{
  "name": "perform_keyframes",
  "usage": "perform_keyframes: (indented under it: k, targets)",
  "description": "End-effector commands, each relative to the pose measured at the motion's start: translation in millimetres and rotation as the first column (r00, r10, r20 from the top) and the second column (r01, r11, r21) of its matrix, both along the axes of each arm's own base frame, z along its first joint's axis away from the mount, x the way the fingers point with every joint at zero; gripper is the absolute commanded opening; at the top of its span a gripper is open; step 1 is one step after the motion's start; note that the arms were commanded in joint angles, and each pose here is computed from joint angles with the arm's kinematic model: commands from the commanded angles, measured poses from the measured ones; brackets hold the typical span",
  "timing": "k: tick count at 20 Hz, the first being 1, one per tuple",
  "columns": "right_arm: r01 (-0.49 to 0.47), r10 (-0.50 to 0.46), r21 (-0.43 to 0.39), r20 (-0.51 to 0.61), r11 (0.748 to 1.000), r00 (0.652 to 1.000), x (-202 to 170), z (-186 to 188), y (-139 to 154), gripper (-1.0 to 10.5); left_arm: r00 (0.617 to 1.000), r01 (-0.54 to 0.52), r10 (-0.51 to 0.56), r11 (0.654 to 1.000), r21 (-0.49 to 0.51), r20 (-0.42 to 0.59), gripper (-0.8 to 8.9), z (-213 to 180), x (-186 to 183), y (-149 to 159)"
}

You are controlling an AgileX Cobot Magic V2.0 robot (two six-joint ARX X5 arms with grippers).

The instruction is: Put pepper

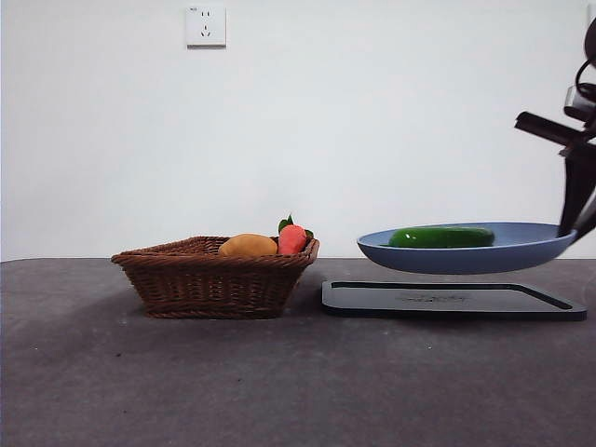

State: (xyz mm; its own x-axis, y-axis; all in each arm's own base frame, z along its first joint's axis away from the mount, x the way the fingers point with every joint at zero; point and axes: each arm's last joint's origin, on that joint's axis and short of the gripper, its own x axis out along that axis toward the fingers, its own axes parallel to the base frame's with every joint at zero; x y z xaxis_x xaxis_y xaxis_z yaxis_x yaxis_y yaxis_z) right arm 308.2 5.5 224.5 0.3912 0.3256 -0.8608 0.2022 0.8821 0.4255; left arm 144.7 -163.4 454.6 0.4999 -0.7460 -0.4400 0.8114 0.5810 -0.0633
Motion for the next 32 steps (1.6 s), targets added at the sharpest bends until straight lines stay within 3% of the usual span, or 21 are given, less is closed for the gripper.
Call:
perform_keyframes:
  k: [1, 7, 15, 19, 21, 25, 28, 32]
  targets:
    - [0.002, -0.002, 0.006, 0.021, 1.0, 1.0, 25.2, -0.8, -0.2, 0.0, 0.999, -0.012, 0.013, 1.0, -0.016, 0.044, 2.46, 11.4, -11.9, 11.8]
    - [0.0, 0.0, 0.005, 0.019, 1.0, 1.0, 71.1, -26.6, -0.8, 0.0, 0.997, -0.018, 0.023, 0.998, -0.058, 0.073, 2.46, 22.4, -33.5, 35.8]
    - [-0.015, 0.015, -0.004, 0.014, 1.0, 1.0, 83.5, -47.9, -1.0, 0.1, 0.998, -0.019, 0.022, 0.999, -0.042, 0.054, 2.46, 20.5, -35.5, 37.9]
    - [-0.029, 0.03, -0.012, 0.011, 0.999, 0.999, 82.9, -48.3, -0.9, 1.4, 0.998, -0.02, 0.022, 0.999, -0.04, 0.051, 2.46, 20.2, -35.5, 37.8]
    - [-0.041, 0.041, -0.018, 0.017, 0.999, 0.999, 81.1, -44.6, -1.0, 1.5, 0.999, -0.02, 0.021, 0.999, -0.031, 0.044, 2.46, 19.2, -35.7, 38.2]
    - [-0.071, 0.075, -0.046, 0.091, 0.996, 0.993, 63.9, -2.6, -1.5, 1.5, 1.0, -0.021, 0.021, 1.0, 0.0, 0.019, 2.46, 15.6, -36.8, 39.4]
    - [-0.122, 0.132, -0.07, 0.16, 0.99, 0.978, 27.1, 51.7, 1.6, 1.5, 1.0, -0.02, 0.02, 0.999, 0.026, -0.003, 2.45, 12.6, -37.3, 39.9]
    - [-0.305, 0.323, -0.135, 0.141, 0.943, 0.936, -59.0, 112.9, 19.8, 1.4, 1.0, -0.017, 0.018, 0.999, 0.05, -0.019, 2.45, 10.1, -38.2, 40.9]
